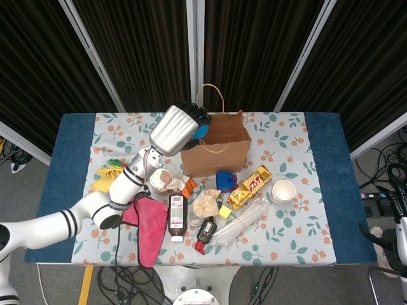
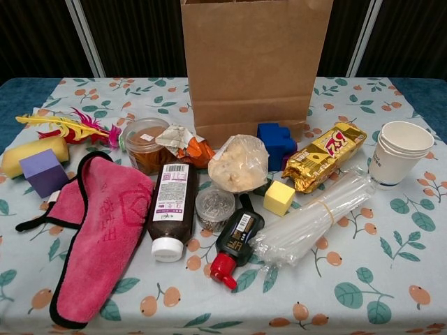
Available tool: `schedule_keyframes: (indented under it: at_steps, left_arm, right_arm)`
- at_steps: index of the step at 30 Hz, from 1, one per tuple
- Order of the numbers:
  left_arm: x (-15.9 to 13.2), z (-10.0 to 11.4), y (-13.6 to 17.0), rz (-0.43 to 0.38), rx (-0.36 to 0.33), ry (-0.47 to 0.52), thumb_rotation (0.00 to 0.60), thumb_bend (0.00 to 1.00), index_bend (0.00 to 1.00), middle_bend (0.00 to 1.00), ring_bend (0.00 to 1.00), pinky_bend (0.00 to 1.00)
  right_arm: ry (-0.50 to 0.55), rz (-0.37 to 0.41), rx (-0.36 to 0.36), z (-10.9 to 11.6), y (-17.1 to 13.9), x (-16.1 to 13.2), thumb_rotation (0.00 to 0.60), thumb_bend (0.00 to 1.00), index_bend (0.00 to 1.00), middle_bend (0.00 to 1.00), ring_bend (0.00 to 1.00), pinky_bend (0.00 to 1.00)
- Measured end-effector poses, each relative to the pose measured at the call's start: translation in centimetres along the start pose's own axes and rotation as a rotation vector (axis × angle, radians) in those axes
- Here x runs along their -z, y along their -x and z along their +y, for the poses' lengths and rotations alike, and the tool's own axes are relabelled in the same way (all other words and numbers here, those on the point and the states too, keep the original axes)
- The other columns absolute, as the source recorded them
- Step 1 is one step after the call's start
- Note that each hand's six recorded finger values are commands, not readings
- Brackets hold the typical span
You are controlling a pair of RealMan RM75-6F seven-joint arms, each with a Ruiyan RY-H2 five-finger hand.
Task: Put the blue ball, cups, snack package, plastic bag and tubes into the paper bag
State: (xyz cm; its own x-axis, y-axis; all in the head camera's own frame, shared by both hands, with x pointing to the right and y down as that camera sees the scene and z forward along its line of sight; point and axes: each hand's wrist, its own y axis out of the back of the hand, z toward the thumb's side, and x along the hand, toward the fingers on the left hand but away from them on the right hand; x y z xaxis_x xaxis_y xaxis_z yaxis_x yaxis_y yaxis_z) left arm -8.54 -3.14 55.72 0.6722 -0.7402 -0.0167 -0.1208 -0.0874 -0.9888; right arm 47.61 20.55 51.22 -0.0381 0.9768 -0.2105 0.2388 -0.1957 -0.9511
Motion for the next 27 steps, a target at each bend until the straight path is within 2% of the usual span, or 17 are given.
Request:
schedule_keyframes:
  at_steps: [10,12,15,23,27]
  left_arm:
    - [-0.3,-2.7,-1.3,-0.01,0.03,0.002,0.6,0.27,0.52,0.54,0.46,0.53]
    - [-0.1,-3.2,-1.4,-0.005,0.034,0.007,0.6,0.26,0.5,0.51,0.43,0.51]
    - [-0.1,-3.6,-1.5,-0.005,0.034,0.029,0.6,0.24,0.44,0.42,0.34,0.45]
    - [0.2,-3.3,-1.1,-0.02,-0.002,0.043,0.6,0.21,0.33,0.36,0.29,0.38]
    - [0.6,-2.7,-0.8,-0.015,-0.014,0.043,0.6,0.21,0.33,0.36,0.29,0.38]
  right_arm:
    - [0.003,-0.032,-0.007,-0.4,0.3,1.0,0.6,0.04,0.16,0.06,0.0,0.0]
    - [0.004,-0.037,-0.003,-0.3,0.5,1.2,0.6,0.04,0.16,0.06,0.0,0.0]
    - [0.004,-0.039,-0.006,-0.3,0.7,1.3,0.6,0.04,0.16,0.06,0.0,0.0]
    - [0.001,-0.035,-0.013,-0.5,0.9,1.0,0.6,0.04,0.16,0.06,0.0,0.0]
    - [-0.001,-0.033,-0.015,-0.6,0.7,0.9,0.6,0.04,0.16,0.06,0.0,0.0]
